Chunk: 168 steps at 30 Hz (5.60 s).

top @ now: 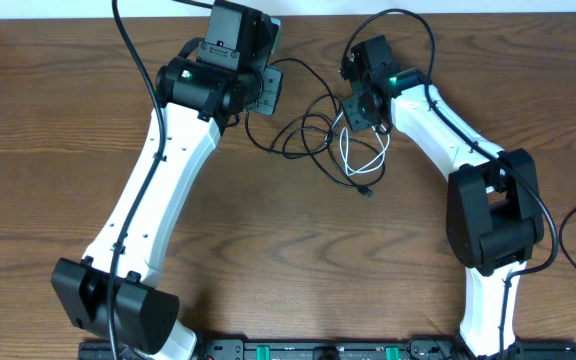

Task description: Untangle cables

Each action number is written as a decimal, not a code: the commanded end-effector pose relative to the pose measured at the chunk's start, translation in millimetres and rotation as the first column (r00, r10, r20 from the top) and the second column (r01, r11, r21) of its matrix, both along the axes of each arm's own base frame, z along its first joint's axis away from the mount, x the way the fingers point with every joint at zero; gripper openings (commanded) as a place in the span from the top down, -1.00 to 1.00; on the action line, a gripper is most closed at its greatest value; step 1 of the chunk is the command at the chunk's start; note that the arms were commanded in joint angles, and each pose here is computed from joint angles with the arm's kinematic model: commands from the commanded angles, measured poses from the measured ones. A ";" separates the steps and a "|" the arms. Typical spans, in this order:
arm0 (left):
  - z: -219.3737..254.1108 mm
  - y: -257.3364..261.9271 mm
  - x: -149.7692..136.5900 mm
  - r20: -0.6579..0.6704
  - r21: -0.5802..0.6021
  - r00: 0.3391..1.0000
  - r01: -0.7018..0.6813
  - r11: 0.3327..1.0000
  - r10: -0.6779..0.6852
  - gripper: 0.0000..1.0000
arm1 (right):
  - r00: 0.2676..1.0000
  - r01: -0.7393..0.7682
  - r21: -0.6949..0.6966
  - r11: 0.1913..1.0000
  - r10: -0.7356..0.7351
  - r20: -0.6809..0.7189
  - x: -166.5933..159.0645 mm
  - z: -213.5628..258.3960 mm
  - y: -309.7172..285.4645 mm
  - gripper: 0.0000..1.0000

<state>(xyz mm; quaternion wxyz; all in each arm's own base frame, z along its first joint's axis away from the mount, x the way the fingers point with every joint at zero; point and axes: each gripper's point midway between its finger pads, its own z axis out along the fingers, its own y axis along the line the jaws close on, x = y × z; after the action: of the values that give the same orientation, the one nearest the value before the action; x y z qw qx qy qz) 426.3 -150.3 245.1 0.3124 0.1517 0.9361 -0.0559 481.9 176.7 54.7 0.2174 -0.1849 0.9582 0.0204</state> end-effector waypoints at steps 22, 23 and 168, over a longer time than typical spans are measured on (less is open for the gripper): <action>-3.3 1.0 -2.8 -0.015 0.000 1.000 0.000 1.000 0.000 0.85 | 0.995 0.010 -0.023 1.000 -0.012 -0.101 -4.0 -71.0 -0.8 0.98; -3.3 1.0 -2.8 -0.015 0.000 1.000 0.000 1.000 0.000 0.85 | 0.995 0.010 -0.023 1.000 -0.012 -0.101 -4.1 -71.0 -0.8 0.98; -12.8 -13.1 -6.2 -0.032 -0.074 0.999 0.029 0.997 -0.032 0.21 | 0.999 0.035 -0.044 0.998 -0.034 0.027 -59.4 42.5 14.8 -0.99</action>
<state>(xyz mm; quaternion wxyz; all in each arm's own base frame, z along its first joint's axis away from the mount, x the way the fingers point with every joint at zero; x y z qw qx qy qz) 423.5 -160.4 213.0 0.2857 0.1513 0.9426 -0.0840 417.3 184.5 112.2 0.2299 -0.1653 0.9591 -0.0003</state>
